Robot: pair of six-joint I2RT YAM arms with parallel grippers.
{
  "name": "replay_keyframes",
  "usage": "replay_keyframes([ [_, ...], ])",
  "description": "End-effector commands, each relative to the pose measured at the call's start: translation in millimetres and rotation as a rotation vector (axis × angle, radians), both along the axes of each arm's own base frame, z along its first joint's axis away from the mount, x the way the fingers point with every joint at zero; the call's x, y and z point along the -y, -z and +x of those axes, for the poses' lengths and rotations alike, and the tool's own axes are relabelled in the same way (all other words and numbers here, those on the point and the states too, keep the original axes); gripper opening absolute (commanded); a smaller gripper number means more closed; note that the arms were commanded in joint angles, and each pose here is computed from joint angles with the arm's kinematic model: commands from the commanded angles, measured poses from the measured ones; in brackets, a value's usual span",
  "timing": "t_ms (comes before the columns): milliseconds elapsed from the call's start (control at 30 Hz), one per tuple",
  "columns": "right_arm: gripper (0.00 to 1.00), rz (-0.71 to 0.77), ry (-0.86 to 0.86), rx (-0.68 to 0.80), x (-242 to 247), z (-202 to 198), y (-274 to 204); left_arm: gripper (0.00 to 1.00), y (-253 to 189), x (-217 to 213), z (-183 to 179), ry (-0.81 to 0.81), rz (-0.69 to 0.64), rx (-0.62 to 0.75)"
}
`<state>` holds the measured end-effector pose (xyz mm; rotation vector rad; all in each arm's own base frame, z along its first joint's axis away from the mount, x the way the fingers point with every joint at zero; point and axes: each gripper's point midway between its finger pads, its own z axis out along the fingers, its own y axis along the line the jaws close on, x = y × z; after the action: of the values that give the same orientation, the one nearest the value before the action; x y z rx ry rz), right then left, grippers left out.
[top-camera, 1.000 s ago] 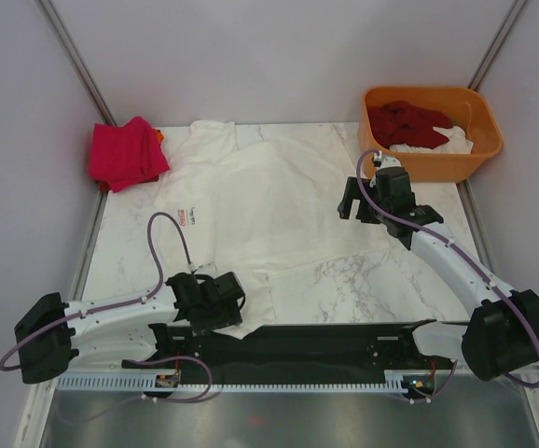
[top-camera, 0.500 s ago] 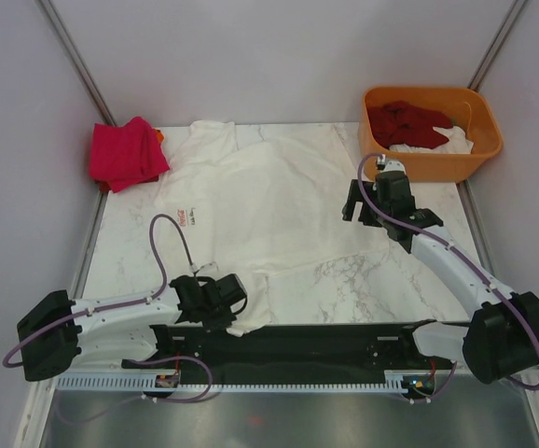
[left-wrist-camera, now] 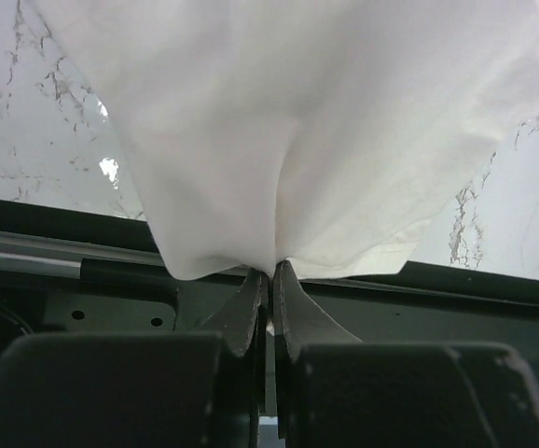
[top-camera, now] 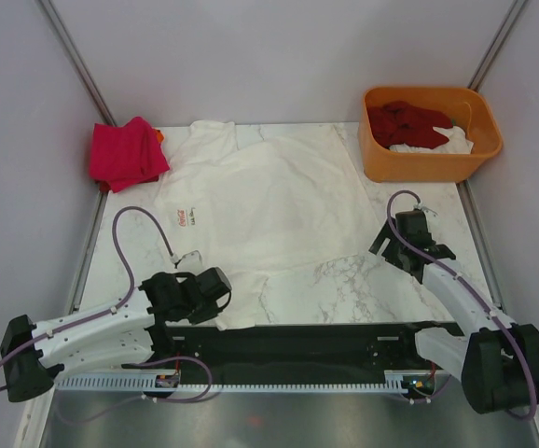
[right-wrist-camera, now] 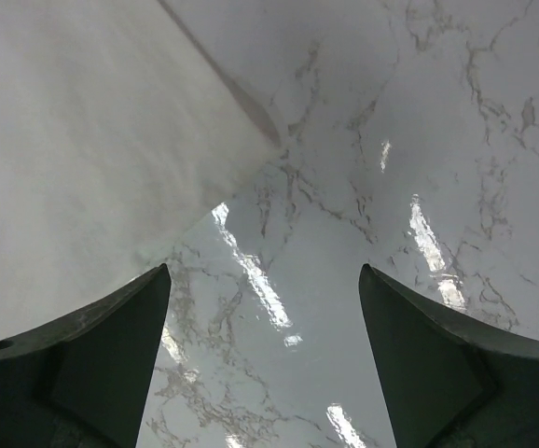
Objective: Fold and stack the t-shirts
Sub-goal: Flatten the tshirt out
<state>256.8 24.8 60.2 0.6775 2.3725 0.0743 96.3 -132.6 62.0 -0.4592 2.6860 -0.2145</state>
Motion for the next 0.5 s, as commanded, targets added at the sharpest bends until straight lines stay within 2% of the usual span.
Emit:
replay_keyframes([
  [0, 0.9, 0.082, 0.025, -0.012, -7, 5, 13, 0.02, -9, -13, 7, -0.002, 0.057, 0.045],
  [300, 0.84, 0.081, 0.046, 0.001, 3, 30, 26, 0.02, -13, -13, 7, -0.006, 0.032, 0.062],
  [467, 0.75, 0.133, 0.044, -0.014, 3, 42, 41, 0.02, -12, -13, 8, -0.002, 0.042, 0.059],
])
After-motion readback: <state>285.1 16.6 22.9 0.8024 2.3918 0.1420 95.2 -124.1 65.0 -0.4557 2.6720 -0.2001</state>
